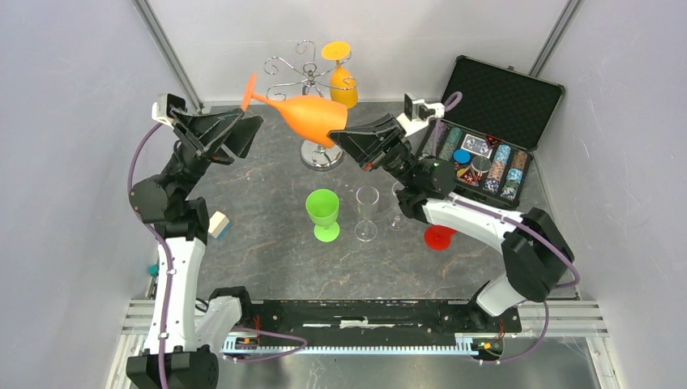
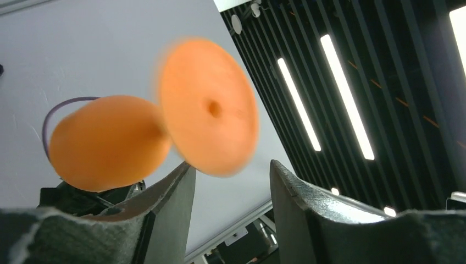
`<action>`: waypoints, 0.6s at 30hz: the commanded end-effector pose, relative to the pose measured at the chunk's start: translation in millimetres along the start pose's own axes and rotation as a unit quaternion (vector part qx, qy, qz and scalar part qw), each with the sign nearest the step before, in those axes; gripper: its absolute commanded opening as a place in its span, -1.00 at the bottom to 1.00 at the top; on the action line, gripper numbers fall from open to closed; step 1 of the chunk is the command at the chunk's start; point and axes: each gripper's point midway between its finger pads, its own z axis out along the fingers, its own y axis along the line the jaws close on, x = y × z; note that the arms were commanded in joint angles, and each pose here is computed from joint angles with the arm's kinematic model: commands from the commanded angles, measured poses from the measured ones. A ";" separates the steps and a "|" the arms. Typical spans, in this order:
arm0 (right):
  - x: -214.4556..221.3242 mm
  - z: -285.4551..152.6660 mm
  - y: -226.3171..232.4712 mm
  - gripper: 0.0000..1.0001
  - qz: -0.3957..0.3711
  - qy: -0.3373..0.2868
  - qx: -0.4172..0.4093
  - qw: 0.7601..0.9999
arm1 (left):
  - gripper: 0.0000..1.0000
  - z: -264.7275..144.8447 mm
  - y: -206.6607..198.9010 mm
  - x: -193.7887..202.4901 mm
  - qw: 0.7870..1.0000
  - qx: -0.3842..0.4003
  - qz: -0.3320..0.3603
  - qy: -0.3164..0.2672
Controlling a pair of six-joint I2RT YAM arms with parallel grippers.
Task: Take the wine glass off the wine glass rack
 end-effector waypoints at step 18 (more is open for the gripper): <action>73.5 -26.4 -79.4 -0.99 -0.267 0.279 0.258 0.886 | 0.85 -55.4 18.2 -39.0 0.814 -0.374 0.439 -0.071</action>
